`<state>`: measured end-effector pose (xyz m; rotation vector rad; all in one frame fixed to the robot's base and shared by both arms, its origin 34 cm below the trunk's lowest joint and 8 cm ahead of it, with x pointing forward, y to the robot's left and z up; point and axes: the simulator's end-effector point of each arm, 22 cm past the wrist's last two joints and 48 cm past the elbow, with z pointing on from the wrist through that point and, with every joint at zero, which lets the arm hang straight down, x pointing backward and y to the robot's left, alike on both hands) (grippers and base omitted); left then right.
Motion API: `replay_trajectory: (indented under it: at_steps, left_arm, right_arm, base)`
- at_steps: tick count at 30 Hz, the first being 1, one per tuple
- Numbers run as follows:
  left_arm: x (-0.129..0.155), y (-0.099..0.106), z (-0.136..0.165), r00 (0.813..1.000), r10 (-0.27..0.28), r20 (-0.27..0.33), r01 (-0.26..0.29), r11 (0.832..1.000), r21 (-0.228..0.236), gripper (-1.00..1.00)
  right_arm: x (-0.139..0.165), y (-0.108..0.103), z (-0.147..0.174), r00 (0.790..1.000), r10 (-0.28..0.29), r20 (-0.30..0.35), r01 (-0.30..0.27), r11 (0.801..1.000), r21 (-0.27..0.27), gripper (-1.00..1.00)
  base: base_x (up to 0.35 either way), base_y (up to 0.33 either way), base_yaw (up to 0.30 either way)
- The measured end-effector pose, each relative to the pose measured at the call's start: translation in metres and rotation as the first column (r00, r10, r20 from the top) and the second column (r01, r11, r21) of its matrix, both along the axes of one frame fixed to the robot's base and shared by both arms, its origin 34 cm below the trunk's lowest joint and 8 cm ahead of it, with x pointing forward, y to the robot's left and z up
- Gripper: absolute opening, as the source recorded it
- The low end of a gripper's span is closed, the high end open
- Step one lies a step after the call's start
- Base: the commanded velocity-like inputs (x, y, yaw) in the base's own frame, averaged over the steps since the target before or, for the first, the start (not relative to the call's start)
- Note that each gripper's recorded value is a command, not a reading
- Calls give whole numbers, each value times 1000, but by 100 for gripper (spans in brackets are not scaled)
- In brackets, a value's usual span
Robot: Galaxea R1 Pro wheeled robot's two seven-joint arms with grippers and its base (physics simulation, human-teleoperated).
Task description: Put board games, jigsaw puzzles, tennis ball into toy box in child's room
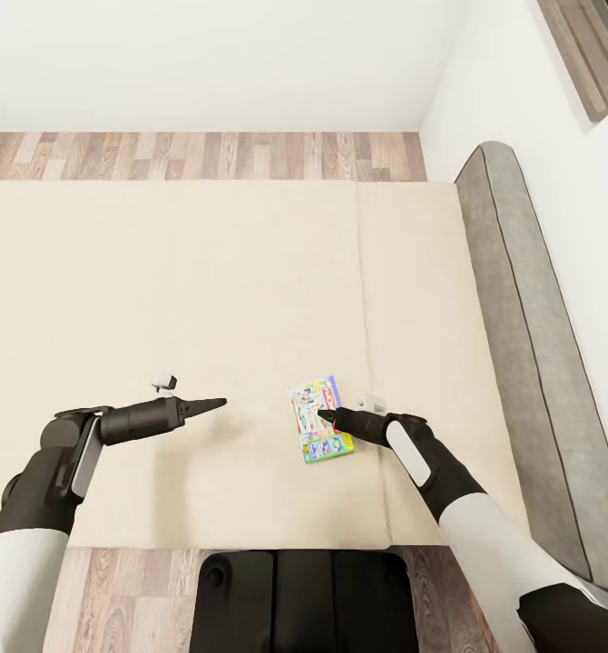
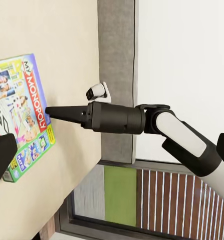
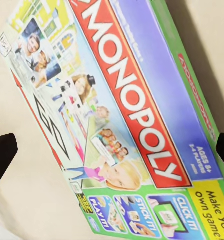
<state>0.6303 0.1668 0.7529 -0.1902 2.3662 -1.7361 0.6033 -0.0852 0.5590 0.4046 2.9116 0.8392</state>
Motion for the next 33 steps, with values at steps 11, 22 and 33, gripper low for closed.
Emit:
replay_trajectory:
  at_steps: [11, 22, 33]
  left_arm:
    - [0, 0, 0, 1000, 0, 0, 0, 1000, -1, 100]
    - [0, -2, 0, 1000, -1, 0, 1, 1000, -3, 100]
    - [0, -2, 0, 1000, -1, 0, 1, 1000, -4, 100]
  right_arm:
    - [0, 0, 0, 1000, 0, 0, 0, 1000, 0, 100]
    - [0, 1, 0, 1000, 0, 0, 0, 1000, 1, 100]
    - [0, 1, 0, 1000, 1, 0, -1, 1000, 1, 100]
  base:
    - [60, 0, 0]
    - [7, 0, 0]
    - [0, 0, 0]
